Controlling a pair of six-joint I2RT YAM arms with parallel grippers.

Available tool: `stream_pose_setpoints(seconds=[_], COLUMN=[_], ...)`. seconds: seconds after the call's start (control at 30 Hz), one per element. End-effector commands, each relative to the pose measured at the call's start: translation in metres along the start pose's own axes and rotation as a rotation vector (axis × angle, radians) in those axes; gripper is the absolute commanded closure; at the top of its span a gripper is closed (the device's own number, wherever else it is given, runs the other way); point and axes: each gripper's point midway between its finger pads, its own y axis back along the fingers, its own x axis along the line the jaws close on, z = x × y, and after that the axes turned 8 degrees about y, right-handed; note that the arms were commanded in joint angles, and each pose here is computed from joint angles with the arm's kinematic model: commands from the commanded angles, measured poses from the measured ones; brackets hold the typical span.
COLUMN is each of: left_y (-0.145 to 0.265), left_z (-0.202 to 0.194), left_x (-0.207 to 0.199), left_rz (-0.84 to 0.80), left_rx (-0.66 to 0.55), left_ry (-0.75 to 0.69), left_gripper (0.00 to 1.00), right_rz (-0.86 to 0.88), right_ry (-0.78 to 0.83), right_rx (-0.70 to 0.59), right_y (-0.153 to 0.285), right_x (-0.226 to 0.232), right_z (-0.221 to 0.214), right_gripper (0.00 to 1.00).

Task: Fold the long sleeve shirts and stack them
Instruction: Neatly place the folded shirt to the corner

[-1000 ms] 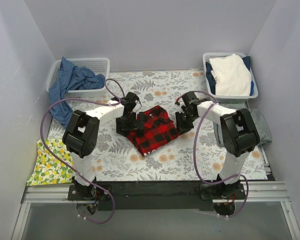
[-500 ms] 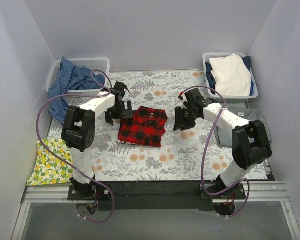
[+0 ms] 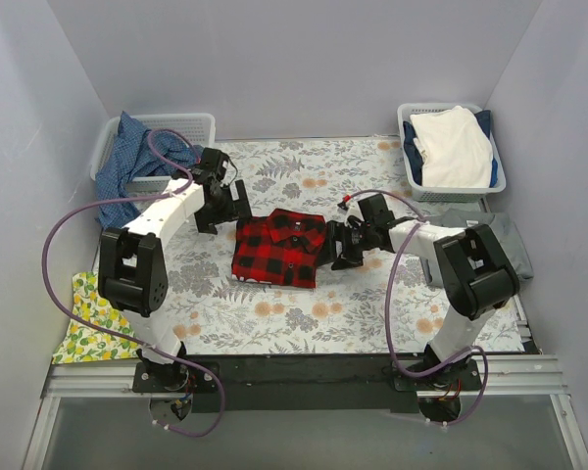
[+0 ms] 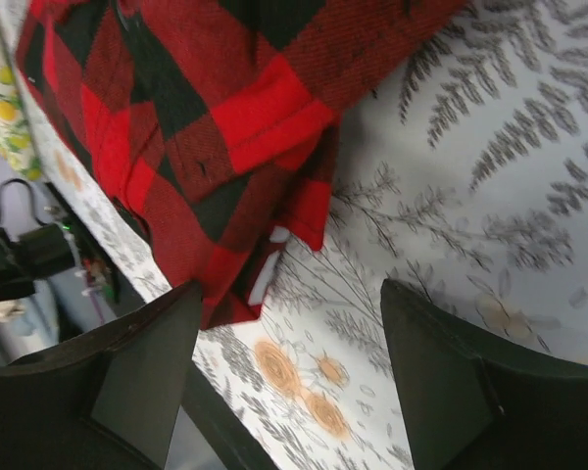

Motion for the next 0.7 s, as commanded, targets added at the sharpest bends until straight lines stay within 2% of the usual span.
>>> stream_pose_setpoints(seconds=[0.0, 0.23, 0.43, 0.53, 0.57, 0.63, 0.67], left_y=[0.02, 0.025, 0.025, 0.025, 0.025, 0.025, 0.025], left_z=[0.01, 0.019, 0.024, 0.025, 0.027, 0.028, 0.029], left_x=[-0.008, 0.0, 0.01, 0.012, 0.012, 0.012, 0.012], left_rz=[-0.081, -0.099, -0.095, -0.1, -0.101, -0.11, -0.116], left_rx=[-0.013, -0.017, -0.018, -0.014, -0.016, -0.014, -0.015], left_ry=[0.027, 0.044, 0.049, 0.052, 0.052, 0.055, 0.056], left_gripper=[0.06, 0.06, 0.06, 0.06, 0.06, 0.06, 0.06], right_rz=[0.162, 0.12, 0.062, -0.001, -0.015, -0.042, -0.089], right_ry=[0.014, -0.06, -0.079, -0.1, -0.107, -0.108, -0.104], right_rx=[-0.092, -0.079, -0.007, 0.037, 0.045, 0.058, 0.069], right_y=[-0.016, -0.049, -0.071, -0.079, -0.08, -0.08, -0.077], right_x=[0.021, -0.002, -0.012, -0.019, -0.021, -0.023, -0.031], right_z=[0.028, 0.032, 0.017, 0.004, 0.001, -0.002, -0.006], right_gripper=[0.18, 0.18, 0.25, 0.48, 0.71, 0.98, 0.99])
